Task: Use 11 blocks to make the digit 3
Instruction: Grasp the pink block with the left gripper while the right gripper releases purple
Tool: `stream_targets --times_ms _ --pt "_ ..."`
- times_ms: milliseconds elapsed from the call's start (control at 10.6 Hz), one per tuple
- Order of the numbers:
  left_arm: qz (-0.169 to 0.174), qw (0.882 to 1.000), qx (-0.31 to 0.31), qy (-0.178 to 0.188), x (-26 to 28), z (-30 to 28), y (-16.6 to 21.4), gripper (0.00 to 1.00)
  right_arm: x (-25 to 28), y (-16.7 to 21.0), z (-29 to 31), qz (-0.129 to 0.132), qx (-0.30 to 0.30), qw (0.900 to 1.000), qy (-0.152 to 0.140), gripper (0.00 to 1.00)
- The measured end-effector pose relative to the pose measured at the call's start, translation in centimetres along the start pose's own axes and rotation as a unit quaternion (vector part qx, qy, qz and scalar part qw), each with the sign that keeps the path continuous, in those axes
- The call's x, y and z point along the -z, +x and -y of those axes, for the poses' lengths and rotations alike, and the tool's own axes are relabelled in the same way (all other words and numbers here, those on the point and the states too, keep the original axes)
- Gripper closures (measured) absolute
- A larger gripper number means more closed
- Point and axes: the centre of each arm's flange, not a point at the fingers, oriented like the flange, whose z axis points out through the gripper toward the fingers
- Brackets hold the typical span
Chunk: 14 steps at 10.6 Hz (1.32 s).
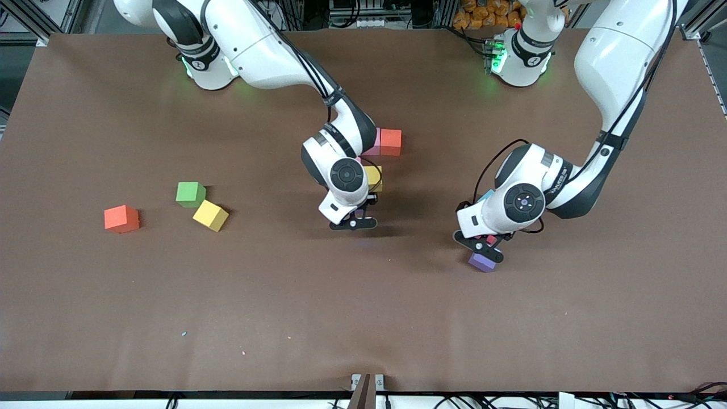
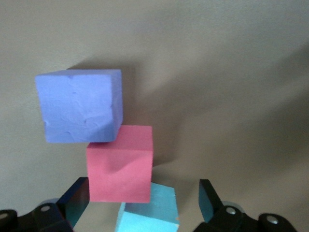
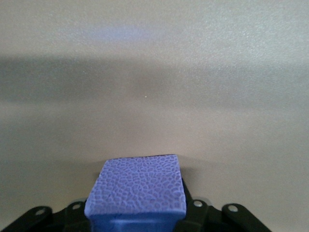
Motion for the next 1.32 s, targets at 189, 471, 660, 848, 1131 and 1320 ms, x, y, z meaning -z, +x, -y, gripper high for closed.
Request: stream_targets --times_ms 189,471,660,848,1131,1320 --pt "-0.001 1.0 0.003 0.012 -0.2 1.5 -0.3 0.0 0.0 -0.1 0.1 -0.002 0.004 1.0 -0.004 0.09" --pt "0.003 1.0 -0.002 0.016 -1.1 1.7 -0.3 0.0 2.0 0.0 0.2 -0.008 0.004 1.0 0.001 0.0" --pt "0.007 1.0 -0.006 0.015 -2.0 1.6 -0.3 0.0 5.2 0.3 -1.0 -0.002 -0.003 1.0 -0.003 0.0" --pt "0.009 1.0 -0.008 0.015 -2.6 1.7 -0.2 0.0 9.9 1.8 -4.5 0.0 -0.012 1.0 0.005 0.0" --pt "0.011 1.0 -0.008 0.014 -3.1 1.7 -0.2 0.0 13.1 4.4 -11.2 0.024 0.007 1.0 0.006 0.0" --pt "0.011 1.0 -0.014 0.023 -3.7 1.7 -0.1 0.0 12.8 5.4 -14.4 0.034 0.004 0.999 0.0 0.0"
